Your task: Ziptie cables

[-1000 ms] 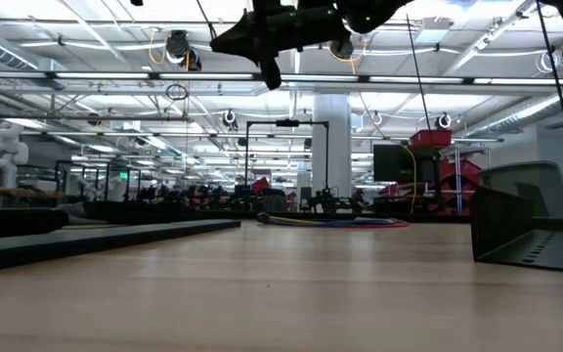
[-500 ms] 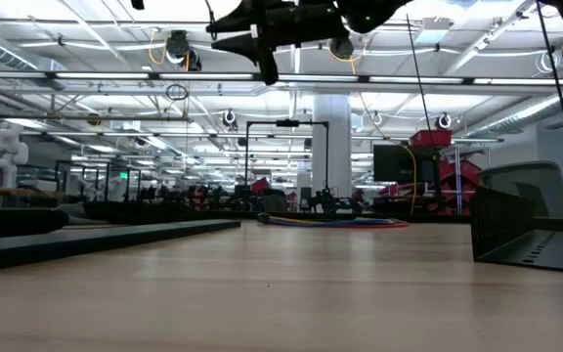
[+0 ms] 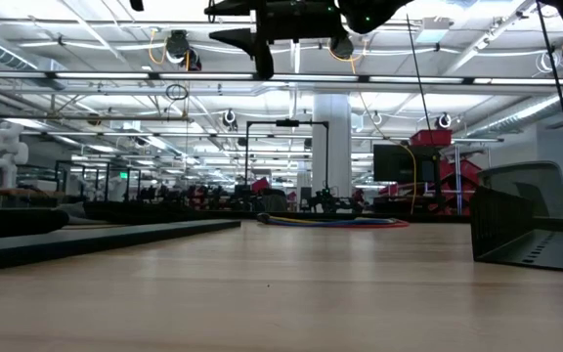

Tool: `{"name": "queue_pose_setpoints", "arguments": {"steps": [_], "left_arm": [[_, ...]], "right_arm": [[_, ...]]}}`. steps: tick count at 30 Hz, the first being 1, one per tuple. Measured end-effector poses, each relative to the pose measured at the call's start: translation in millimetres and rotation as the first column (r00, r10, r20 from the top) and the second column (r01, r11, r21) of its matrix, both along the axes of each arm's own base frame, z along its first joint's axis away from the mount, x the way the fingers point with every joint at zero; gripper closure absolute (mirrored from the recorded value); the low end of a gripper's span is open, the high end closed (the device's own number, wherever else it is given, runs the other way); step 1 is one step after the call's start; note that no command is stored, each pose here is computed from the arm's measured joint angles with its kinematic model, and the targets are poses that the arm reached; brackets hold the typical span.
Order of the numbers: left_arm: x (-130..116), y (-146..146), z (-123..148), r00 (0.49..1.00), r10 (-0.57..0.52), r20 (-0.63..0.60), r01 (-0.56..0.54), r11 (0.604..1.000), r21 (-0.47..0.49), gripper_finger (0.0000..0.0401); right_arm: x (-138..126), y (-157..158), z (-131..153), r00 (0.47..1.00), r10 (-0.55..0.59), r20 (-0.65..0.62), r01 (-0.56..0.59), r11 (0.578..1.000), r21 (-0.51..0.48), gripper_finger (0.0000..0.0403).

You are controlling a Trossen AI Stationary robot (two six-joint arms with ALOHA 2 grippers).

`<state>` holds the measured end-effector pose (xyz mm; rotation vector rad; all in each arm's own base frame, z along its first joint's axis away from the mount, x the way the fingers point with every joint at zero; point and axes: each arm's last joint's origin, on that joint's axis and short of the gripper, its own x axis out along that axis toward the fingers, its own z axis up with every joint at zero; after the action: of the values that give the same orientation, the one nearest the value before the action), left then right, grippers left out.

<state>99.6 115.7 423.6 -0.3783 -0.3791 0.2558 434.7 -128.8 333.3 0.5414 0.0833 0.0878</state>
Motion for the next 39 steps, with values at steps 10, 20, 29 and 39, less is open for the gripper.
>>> {"name": "queue_pose_setpoints", "arguments": {"steps": [10,20,29,39], "left_arm": [[-2.5,-3.4,6.6,0.998,0.059,0.004,-0.058,0.978,0.2,0.0401],[0.8,-1.6,-6.0,0.995,-0.023,-0.096,0.03,0.997,0.073,0.0401],[-2.7,0.2,-3.3,0.981,0.177,-0.083,-0.159,0.97,0.186,0.0401],[-9.6,-6.4,1.8,0.96,0.276,-0.048,-0.256,0.935,0.245,0.0401]], "right_arm": [[-0.9,-0.2,-8.5,0.997,-0.004,-0.08,0.002,0.999,-0.033,0.0218],[-7.1,-20.7,5.5,0.993,-0.111,0.04,0.113,0.992,-0.052,0.0218],[-14.7,-23.2,13.6,0.999,-0.028,0.039,0.028,1.0,0.006,0.0218],[-8.5,-9.5,11.4,0.998,0.037,0.043,-0.041,0.994,0.098,0.0218]]}}
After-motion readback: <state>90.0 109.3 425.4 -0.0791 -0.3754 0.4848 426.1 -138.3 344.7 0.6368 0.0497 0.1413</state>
